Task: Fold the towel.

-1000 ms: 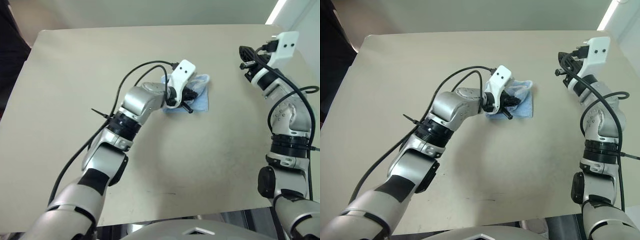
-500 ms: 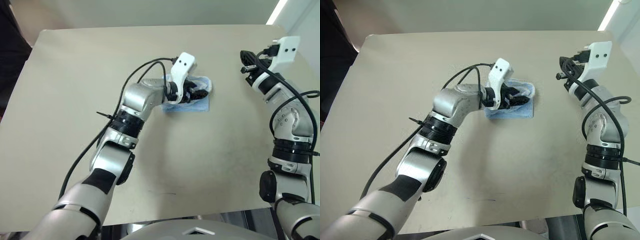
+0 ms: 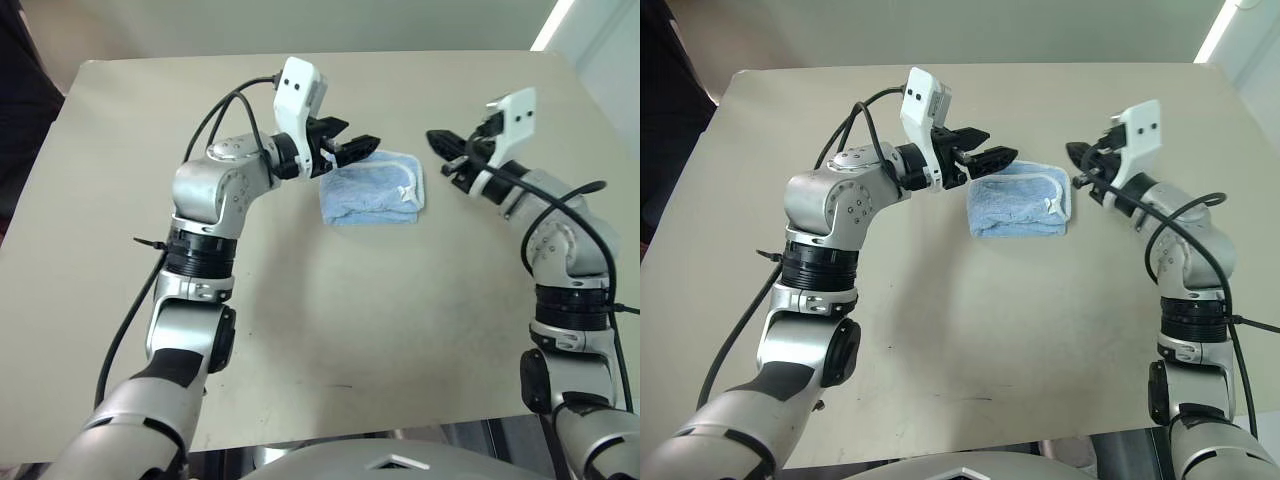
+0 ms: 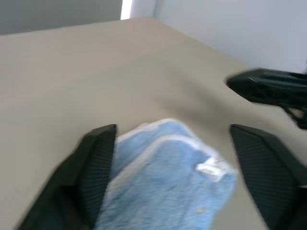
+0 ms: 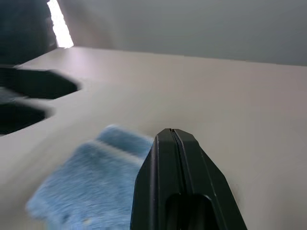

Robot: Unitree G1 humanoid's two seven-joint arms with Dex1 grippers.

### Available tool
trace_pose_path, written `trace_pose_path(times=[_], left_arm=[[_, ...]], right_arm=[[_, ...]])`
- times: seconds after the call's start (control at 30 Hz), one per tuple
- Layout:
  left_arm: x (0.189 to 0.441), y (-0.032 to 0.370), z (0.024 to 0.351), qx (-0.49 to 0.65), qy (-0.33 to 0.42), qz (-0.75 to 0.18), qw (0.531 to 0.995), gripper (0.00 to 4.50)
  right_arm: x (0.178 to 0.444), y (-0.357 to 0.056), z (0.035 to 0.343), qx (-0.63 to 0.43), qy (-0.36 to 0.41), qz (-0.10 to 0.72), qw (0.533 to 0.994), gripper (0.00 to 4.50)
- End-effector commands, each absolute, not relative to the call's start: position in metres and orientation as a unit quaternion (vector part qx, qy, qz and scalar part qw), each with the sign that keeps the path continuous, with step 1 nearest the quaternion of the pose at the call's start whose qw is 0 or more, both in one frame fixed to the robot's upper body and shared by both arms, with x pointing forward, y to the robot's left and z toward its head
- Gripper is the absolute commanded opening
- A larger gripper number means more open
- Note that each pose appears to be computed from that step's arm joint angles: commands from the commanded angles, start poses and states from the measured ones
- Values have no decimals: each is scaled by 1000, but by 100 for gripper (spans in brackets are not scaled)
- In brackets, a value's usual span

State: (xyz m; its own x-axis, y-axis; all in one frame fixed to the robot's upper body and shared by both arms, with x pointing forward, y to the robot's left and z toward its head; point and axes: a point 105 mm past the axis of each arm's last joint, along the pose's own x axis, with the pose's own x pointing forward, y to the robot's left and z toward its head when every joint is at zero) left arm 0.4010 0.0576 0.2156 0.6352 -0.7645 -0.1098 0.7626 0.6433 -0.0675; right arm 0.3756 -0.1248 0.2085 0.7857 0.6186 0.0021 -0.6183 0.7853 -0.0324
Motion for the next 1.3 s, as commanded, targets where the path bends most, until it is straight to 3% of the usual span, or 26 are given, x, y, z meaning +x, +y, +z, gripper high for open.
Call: trace_pose_path(times=[0.03, 0.27, 0.47, 0.73, 0.87, 1.07, 1.17, 1.3], left_arm=[[406, 44, 209, 22, 63, -443, 894, 255], [412, 32, 157, 59, 127, -448, 883, 1], [413, 37, 119, 61, 175, -433, 882, 1], [406, 42, 108, 51, 186, -436, 879, 1], [408, 43, 127, 11, 153, -430, 890, 1], [407, 44, 127, 9, 153, -428, 891, 1], [409, 48, 178, -97, 82, -431, 894, 1], [407, 50, 184, -114, 75, -428, 893, 1]], right_arm=[[374, -99, 212, -31, -17, 368, 929, 0], [390, -88, 163, -25, 46, 369, 928, 0], [397, -99, 129, -34, 93, 341, 935, 0], [392, -103, 119, -34, 105, 342, 933, 0], [391, -106, 126, -46, 88, 332, 938, 0], [391, -106, 126, -47, 87, 332, 938, 0], [389, -112, 160, -41, 33, 324, 945, 0], [387, -112, 165, -40, 28, 322, 946, 0]])
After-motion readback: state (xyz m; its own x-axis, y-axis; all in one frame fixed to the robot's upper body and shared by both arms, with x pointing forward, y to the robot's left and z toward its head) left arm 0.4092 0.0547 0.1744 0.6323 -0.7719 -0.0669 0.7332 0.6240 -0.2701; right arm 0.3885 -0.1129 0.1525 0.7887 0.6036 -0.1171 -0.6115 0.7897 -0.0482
